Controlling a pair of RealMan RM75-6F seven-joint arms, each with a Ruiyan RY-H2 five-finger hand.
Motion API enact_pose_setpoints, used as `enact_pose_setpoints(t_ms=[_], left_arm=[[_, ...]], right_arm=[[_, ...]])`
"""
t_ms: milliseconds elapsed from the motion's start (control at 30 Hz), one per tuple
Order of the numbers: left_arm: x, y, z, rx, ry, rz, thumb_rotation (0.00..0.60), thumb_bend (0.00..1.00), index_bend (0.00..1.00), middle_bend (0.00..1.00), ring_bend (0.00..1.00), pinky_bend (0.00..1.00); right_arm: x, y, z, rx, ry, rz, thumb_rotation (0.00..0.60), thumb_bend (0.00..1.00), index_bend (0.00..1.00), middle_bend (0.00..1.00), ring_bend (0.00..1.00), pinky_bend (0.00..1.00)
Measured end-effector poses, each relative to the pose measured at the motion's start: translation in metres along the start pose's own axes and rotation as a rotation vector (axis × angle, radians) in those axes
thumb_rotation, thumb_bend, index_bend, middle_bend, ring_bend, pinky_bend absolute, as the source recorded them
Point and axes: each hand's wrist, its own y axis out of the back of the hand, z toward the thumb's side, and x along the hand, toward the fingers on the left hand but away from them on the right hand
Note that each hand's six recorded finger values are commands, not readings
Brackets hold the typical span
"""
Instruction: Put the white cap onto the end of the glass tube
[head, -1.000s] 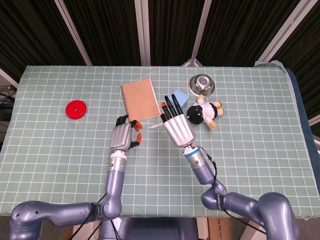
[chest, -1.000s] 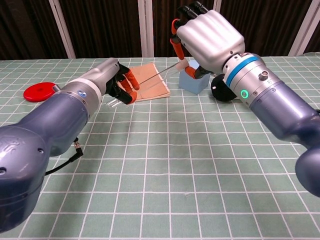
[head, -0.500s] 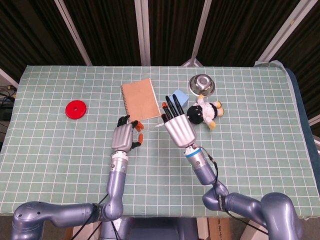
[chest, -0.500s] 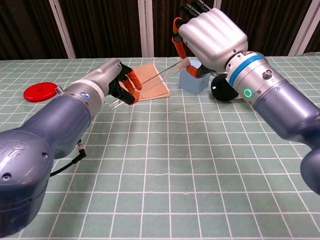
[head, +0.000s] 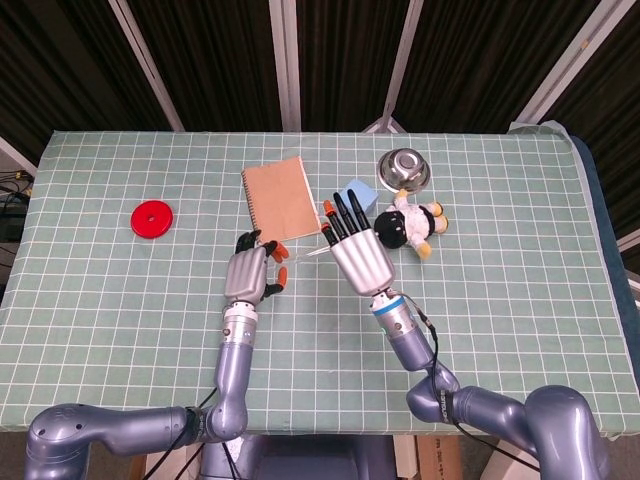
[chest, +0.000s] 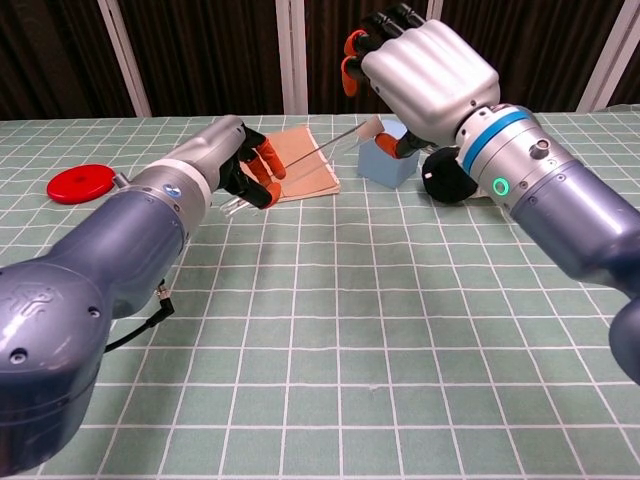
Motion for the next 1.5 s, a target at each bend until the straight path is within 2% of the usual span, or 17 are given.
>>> enact_pose_setpoints(t_ms=[267, 533, 833, 1067, 1500], left_arm=[[-0.002, 0.007, 0.000, -0.021, -0.036, 0.015, 0.600, 0.76, 0.49, 0.52, 0.11, 0.00], [-0.004, 0.012, -0.009, 0.025, -0.048, 0.016, 0.600, 0.76, 0.49, 0.52, 0.11, 0.00], [-0.014, 0.012, -0.040, 0.165, -0.058, -0.025, 0.600, 0.76, 0.49, 0.52, 0.11, 0.00], [-0.022, 0.002, -0.058, 0.274, -0.054, -0.079, 0.600, 0.76, 0.49, 0.52, 0.11, 0.00], [-0.024, -0.019, -0.062, 0.428, -0.032, -0.176, 0.600, 0.76, 0.49, 0.51, 0.11, 0.00]], right_arm=[[0.008, 0.001, -0.006, -0.007, -0.017, 0.019, 0.600, 0.36, 0.00, 0.00, 0.00, 0.00], [0.012, 0.006, -0.022, 0.003, -0.049, 0.019, 0.600, 0.36, 0.00, 0.00, 0.00, 0.00], [0.009, 0.025, -0.039, -0.019, -0.085, -0.004, 0.600, 0.36, 0.00, 0.00, 0.00, 0.00], [0.007, 0.038, -0.044, -0.035, -0.089, -0.023, 0.600, 0.36, 0.00, 0.00, 0.00, 0.00], [0.007, 0.053, -0.055, -0.037, -0.091, -0.041, 0.600, 0.36, 0.00, 0.00, 0.00, 0.00]])
